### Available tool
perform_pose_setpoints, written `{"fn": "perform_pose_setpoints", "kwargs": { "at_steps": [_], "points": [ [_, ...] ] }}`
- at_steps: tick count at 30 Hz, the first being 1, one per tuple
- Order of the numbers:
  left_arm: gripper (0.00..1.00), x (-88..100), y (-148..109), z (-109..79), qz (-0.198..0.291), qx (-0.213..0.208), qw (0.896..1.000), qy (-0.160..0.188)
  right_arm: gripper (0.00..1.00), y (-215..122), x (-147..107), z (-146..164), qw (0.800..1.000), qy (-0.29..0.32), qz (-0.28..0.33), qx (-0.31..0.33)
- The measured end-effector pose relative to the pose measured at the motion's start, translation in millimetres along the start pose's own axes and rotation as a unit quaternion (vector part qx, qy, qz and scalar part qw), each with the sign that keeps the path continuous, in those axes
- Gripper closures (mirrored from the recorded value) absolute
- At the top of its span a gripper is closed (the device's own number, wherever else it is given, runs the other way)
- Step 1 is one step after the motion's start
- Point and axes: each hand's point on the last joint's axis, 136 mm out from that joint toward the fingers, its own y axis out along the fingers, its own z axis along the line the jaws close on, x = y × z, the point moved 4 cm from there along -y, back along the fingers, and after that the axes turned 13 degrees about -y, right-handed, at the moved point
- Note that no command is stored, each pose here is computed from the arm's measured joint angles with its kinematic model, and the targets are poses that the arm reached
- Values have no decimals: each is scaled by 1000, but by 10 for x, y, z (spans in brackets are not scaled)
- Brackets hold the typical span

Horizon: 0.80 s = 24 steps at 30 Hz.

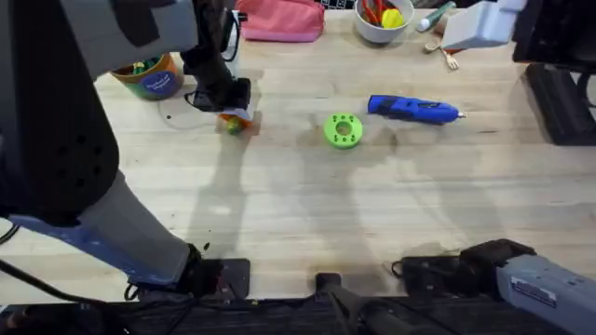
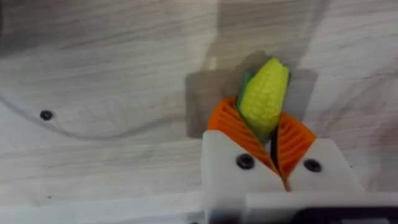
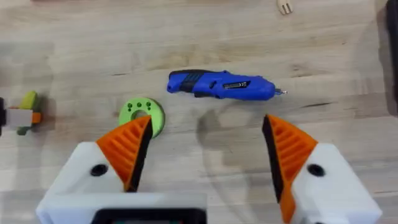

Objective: Pick up the gripper from the table and insert it into the empty holder that is missing its gripper. Then pick up a screw, insert it into the mounting hole, and use the screwdriver to tighten it. Finally, clean up the table by picking up the vegetable and placing it into the bucket.

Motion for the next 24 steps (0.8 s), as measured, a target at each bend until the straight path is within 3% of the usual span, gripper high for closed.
{"fn": "perform_pose_setpoints", "kwargs": {
  "at_steps": [6, 11, 15, 18, 20, 24],
  "points": [
    [969, 56, -226, 184, 6, 3, 999, -42, 8, 0, 1, 0, 1000, -1, 0, 0],
    [969, 280, -881, 416, -66, -12, 994, -85, 8, 0, 1, 0, 1000, -1, 0, 0],
    [969, 425, -1535, 702, -155, -23, 979, -126, 8, 0, 1, 0, 1000, -1, 0, 0],
    [969, 467, -1870, 930, -206, -24, 966, -155, 8, 0, 1, 0, 1000, -1, 0, 0],
    [969, 494, -1987, 1077, -229, -20, 958, -171, 9, 0, 1, 0, 1000, -1, 0, 0],
    [969, 582, -1982, 1287, -244, -10, 952, -186, 9, 0, 1, 0, 1000, -1, 0, 0]
  ]
}}
